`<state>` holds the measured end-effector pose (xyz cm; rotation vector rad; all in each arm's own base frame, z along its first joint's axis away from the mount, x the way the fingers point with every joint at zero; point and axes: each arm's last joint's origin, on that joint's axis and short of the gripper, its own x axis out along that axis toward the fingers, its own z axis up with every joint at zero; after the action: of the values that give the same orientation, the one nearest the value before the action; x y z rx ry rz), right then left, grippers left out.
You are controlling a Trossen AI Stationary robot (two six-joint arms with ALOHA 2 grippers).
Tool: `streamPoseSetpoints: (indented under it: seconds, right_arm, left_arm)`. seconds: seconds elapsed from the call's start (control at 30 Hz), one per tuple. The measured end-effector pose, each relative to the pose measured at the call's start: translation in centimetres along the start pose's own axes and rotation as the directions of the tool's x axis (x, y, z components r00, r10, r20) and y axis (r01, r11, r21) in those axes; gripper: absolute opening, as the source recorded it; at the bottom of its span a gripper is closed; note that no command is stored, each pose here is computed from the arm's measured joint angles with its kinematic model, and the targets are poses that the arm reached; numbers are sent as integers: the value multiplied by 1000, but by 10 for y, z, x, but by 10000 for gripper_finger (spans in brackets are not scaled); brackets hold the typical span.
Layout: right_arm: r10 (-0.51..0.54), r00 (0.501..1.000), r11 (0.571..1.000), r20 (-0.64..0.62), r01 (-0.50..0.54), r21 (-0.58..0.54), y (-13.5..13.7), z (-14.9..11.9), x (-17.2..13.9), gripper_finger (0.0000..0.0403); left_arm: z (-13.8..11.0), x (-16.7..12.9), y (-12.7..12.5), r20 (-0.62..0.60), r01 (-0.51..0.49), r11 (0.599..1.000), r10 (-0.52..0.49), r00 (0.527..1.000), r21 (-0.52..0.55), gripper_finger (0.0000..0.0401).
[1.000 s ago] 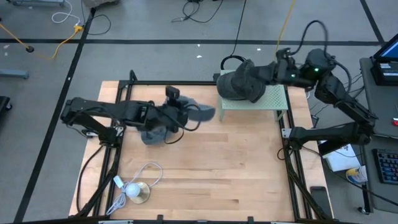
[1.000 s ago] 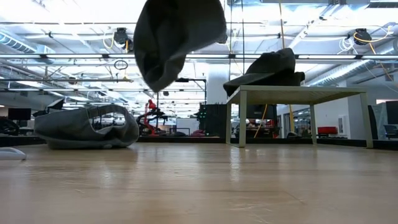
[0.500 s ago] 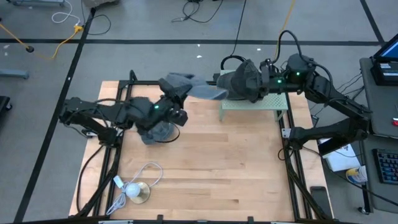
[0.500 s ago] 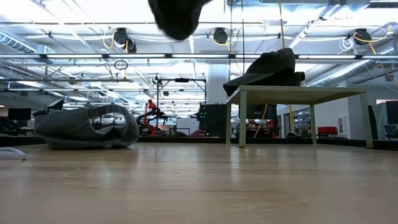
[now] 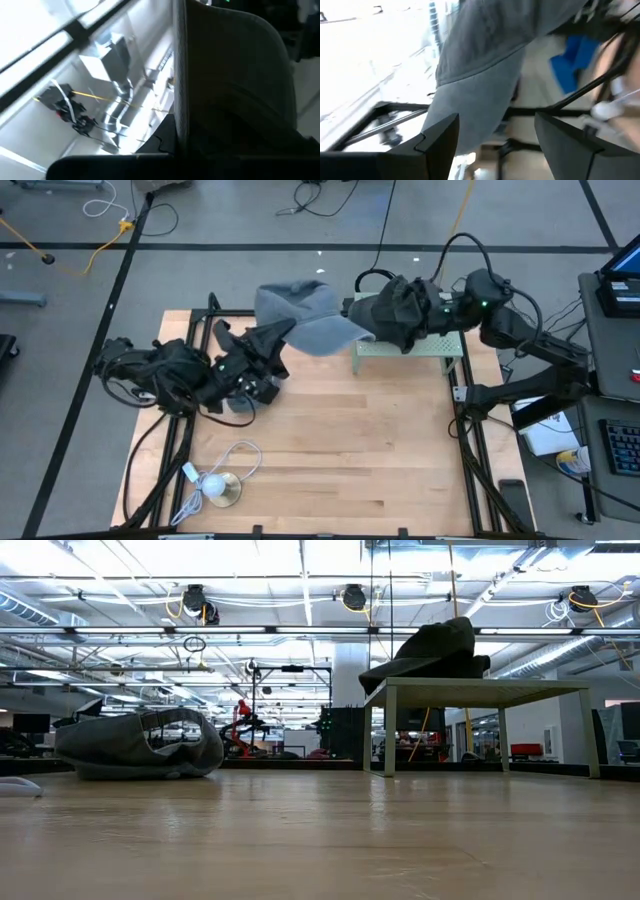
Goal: Pick & Place hat
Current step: Put the bottom gray cap on the shelf
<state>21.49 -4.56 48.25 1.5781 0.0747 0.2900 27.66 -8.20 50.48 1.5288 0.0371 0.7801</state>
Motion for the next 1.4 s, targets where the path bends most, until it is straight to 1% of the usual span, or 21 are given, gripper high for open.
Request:
streamPoseSetpoints:
  seconds: [0.1, 0.2, 0.3, 0.37, 0.5, 0.57, 0.67, 0.73, 0.8, 0.93, 0.97, 1.0, 1.07, 1.17, 1.33, 1.4]
  right_arm:
    - [79, 995, 995, -63, -75, 64, 2, 0, 14, 254]
    - [163, 981, 980, -106, -148, 134, 3, 0, 28, 254]
    - [251, 956, 957, -153, -221, 190, 4, 2, 41, 254]
    - [293, 940, 940, -172, -250, 233, 2, 2, 49, 254]
    - [331, 924, 927, -190, -281, 247, 0, 4, 56, 250]
    - [333, 920, 928, -205, -281, 245, 1, 3, 57, 238]
    - [335, 915, 931, -224, -284, 229, 3, 1, 54, 202]
    - [337, 912, 933, -236, -290, 212, 5, -1, 51, 168]
    - [344, 908, 933, -238, -303, 193, 8, -2, 49, 127]
    - [364, 899, 931, -243, -344, 124, 15, -6, 41, 29]
    - [370, 897, 929, -244, -356, 98, 17, -7, 38, 16]
    - [368, 897, 930, -245, -360, 80, 18, -8, 37, 12]
    - [369, 896, 929, -247, -365, 65, 19, -9, 35, 14]
    - [368, 895, 927, -252, -375, 22, 21, -10, 32, 7]
    - [348, 895, 928, -279, -372, -35, 23, -12, 27, 7]
    - [350, 891, 925, -289, -378, -44, 24, -13, 24, 5]
  left_arm:
    - [-1, 2, 3, 59, -57, 998, 57, 997, 2, 7]
    - [-2, 5, 3, 121, -100, 995, 99, 988, 6, 7]
    - [-4, 9, 0, 129, -106, 994, 104, 986, 9, 7]
    - [-5, 11, -3, 120, -105, 994, 102, 987, 17, 7]
    - [-2, 14, -8, 114, -104, 995, 103, 988, 2, 7]
    - [-2, 14, -9, 104, -100, 995, 100, 990, -1, 7]
    - [-1, 14, -8, 105, -97, 995, 100, 989, -28, 7]
    - [-1, 13, -9, 106, -94, 995, 98, 990, -46, 9]
    - [0, 13, -10, 113, -81, 994, 89, 990, -71, 17]
    - [2, 14, -16, 129, -20, 995, 33, 991, -100, 41]
    - [2, 14, -17, 134, -4, 993, 20, 991, -120, 46]
    - [3, 14, -19, 137, 13, 989, 7, 991, -148, 52]
    - [4, 14, -22, 140, 53, 976, -24, 990, -211, 63]
    - [5, 13, -26, 150, 106, 942, -60, 987, -318, 80]
    - [6, 12, -26, 155, 130, 858, -60, 986, -496, 118]
    - [6, 12, -26, 150, 135, 827, -62, 987, -546, 137]
